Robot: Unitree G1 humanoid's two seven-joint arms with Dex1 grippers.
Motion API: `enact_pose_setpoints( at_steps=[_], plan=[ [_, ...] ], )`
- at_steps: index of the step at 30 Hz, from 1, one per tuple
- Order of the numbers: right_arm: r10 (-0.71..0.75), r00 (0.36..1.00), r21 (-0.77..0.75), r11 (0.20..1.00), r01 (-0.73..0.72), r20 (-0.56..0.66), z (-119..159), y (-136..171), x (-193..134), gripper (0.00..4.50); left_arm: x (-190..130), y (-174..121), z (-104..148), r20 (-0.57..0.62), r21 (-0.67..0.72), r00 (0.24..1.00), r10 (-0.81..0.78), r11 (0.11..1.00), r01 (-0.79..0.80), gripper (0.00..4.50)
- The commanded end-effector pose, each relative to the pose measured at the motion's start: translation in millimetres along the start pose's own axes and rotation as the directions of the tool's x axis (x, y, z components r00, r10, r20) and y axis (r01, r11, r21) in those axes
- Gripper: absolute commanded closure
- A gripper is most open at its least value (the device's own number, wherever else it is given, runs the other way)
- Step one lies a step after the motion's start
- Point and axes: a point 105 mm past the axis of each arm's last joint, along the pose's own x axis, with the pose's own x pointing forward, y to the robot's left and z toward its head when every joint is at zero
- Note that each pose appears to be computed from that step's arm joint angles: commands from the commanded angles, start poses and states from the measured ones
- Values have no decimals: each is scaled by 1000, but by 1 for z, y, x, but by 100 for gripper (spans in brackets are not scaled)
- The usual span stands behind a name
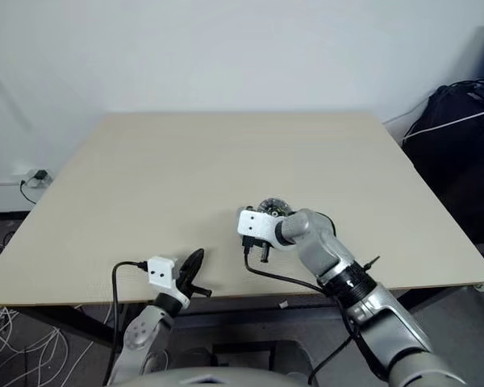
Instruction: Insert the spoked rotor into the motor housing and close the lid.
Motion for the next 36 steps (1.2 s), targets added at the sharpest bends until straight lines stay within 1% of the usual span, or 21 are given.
enact_pose_setpoints(
  at_steps=[1, 7, 13, 19, 25, 33, 36],
  plan=[
    [-66, 995, -10, 998, 66, 73, 20, -11, -24, 438, 6, -4, 8, 36, -2, 999, -22, 1000, 22, 450],
    [-67, 997, -7, 998, 68, 40, 12, -9, -40, 438, 8, -6, 9, 33, -4, 999, -32, 999, 32, 450],
    [5, 1000, 14, 1000, -5, 22, 8, 6, -46, 438, 9, -7, 10, 33, -5, 999, -35, 999, 35, 450],
    [66, 995, 138, 988, -75, 75, 13, 22, -35, 438, 8, -8, 11, 31, -6, 999, -38, 999, 38, 450],
    [74, 994, 224, 970, -91, 83, 14, 26, -23, 438, 7, -9, 12, 28, -7, 999, -35, 999, 35, 450],
    [26, 995, 326, 944, -56, 93, 20, 16, -7, 438, 5, -7, 9, 21, -11, 999, -27, 1000, 27, 450],
    [6, 995, 337, 941, -39, 99, 24, 11, -2, 438, 4, -7, 8, 19, -11, 1000, -24, 1000, 25, 450]
  ],
)
